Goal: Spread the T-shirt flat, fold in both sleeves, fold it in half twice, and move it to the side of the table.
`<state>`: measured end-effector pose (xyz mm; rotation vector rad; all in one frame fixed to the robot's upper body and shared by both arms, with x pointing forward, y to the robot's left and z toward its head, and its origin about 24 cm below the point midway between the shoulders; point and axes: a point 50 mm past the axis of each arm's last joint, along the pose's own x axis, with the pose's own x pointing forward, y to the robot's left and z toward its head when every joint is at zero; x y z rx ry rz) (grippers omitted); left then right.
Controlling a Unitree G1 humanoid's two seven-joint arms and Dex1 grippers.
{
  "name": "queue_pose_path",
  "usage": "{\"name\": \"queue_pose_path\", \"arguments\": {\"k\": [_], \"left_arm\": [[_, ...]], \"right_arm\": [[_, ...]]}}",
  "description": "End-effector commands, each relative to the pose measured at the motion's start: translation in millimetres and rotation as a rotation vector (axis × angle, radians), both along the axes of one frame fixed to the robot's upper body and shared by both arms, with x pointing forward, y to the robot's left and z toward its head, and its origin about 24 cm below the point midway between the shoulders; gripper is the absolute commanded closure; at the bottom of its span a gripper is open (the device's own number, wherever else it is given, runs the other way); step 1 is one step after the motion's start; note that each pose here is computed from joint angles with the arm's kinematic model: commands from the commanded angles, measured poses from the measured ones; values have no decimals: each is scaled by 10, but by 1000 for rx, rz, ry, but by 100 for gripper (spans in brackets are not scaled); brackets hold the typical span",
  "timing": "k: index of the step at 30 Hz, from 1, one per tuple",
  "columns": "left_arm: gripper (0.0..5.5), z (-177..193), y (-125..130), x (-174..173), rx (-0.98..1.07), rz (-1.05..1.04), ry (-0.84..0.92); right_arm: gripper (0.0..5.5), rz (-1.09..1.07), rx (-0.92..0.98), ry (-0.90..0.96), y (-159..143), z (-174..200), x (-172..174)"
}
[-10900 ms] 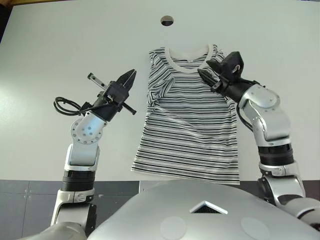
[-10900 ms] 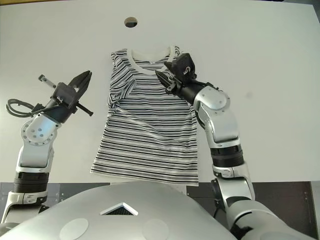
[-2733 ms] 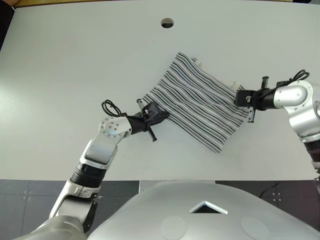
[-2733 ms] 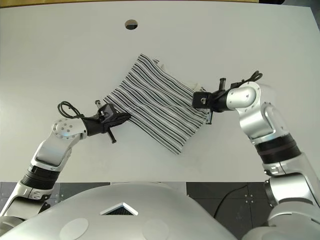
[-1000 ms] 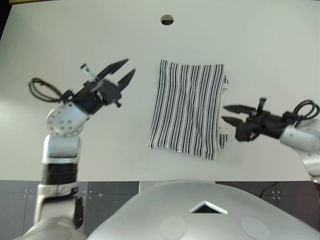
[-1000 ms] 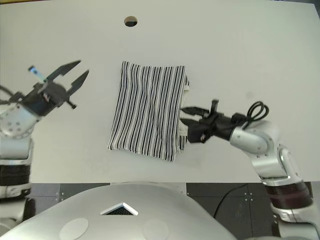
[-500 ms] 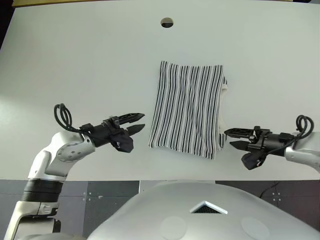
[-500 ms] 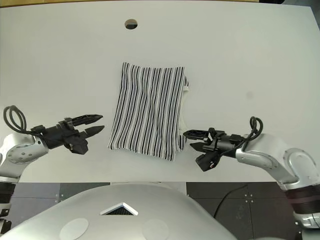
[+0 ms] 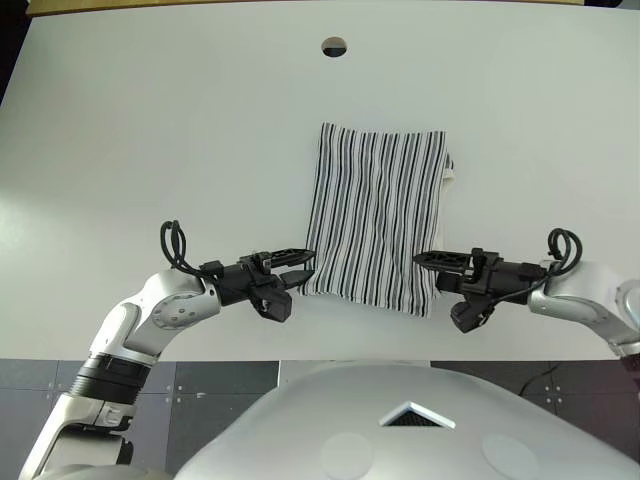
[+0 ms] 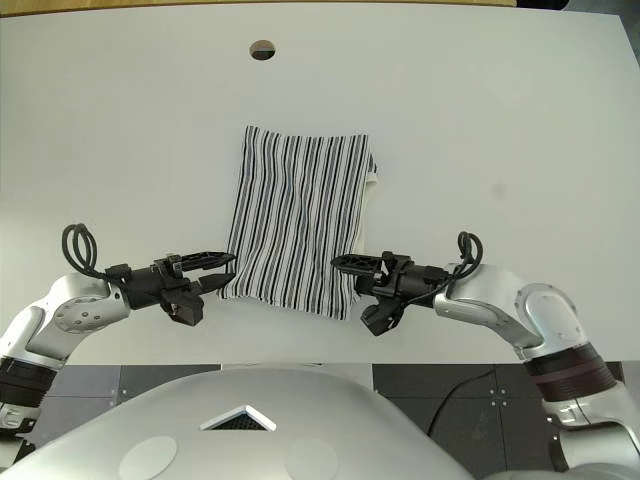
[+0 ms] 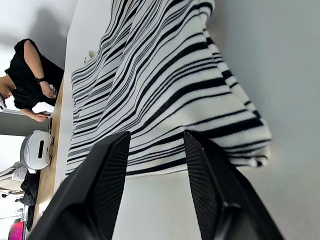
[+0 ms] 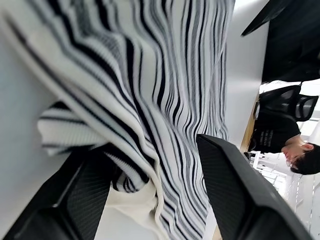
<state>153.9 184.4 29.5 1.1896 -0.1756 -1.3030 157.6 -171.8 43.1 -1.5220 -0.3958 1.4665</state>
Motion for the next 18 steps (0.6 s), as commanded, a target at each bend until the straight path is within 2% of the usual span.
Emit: {"name": "queue_pose_path", "arguments": {"k": [1, 3, 7, 14, 17, 18], "left_arm": [[352, 96, 90, 127, 45, -1, -59], [352, 187, 169, 221, 81, 11, -112], [352, 354, 356, 426, 145, 76, -153], [352, 99, 504, 131, 368, -35, 70], [352, 60, 501, 74, 386, -61, 112], [352, 44, 464, 55, 366, -67, 124]], "right_arm": [[259, 41, -84, 57, -19, -174, -113], [259, 57, -94, 67, -17, -197, -128], [341, 72, -116, 91, -26, -252, -173], [490, 58, -136, 91, -51, -292, -146], [536, 45, -135, 96, -64, -298, -144], [536, 41, -134, 97, -64, -299, -144]]}}
